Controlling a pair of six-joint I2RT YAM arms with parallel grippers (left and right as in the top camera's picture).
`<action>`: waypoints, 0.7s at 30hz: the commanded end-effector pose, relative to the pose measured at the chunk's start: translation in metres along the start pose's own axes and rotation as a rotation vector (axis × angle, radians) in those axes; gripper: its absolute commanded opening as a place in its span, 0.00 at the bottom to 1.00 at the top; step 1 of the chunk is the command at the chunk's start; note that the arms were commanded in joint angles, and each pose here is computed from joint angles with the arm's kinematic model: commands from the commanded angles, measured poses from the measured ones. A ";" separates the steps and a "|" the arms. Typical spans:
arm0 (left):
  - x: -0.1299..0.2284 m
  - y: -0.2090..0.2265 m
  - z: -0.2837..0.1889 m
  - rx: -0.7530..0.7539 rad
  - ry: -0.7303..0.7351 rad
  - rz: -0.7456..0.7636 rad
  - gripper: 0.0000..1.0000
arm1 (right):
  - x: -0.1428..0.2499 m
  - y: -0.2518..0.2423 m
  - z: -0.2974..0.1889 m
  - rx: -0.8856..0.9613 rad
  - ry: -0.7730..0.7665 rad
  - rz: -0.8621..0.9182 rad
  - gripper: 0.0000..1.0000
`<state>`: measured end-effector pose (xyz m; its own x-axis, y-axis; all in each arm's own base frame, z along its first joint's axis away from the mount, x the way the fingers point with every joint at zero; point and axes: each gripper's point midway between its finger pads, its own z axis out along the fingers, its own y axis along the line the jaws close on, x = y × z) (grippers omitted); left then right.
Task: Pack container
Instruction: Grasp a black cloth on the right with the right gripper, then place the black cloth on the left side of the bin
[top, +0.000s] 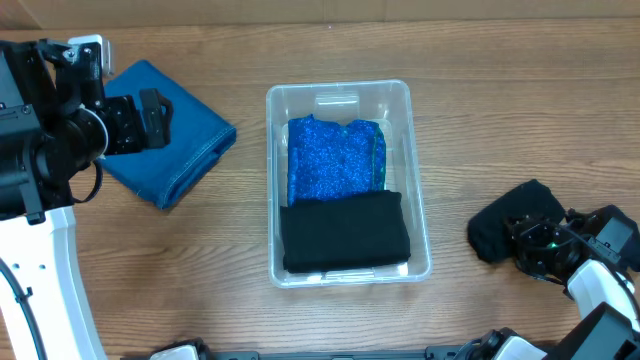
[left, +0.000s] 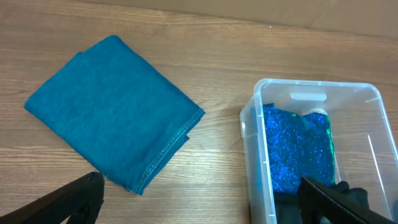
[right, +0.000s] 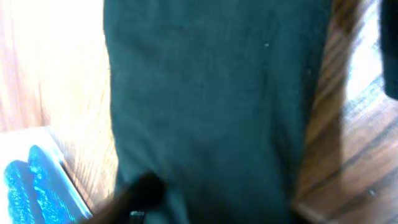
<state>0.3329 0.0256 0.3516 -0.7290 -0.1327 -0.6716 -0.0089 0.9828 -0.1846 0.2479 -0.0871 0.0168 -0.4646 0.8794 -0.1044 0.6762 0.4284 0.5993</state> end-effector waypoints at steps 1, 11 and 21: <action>-0.002 -0.001 -0.002 0.009 -0.002 0.017 1.00 | -0.001 0.015 0.000 -0.086 0.004 -0.024 0.19; -0.001 -0.001 -0.002 0.009 0.001 0.016 1.00 | -0.021 0.178 -0.089 -0.594 0.059 -0.322 0.04; 0.000 -0.001 -0.002 0.009 0.007 0.014 1.00 | 0.123 0.359 -0.159 -0.483 0.068 -1.092 0.04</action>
<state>0.3301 0.0249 0.3490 -0.7399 -0.1352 -0.6591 -0.0117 0.9820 -0.1883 0.3254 0.1252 0.3477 -0.7424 0.2083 -0.6368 -0.3420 0.6995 0.6275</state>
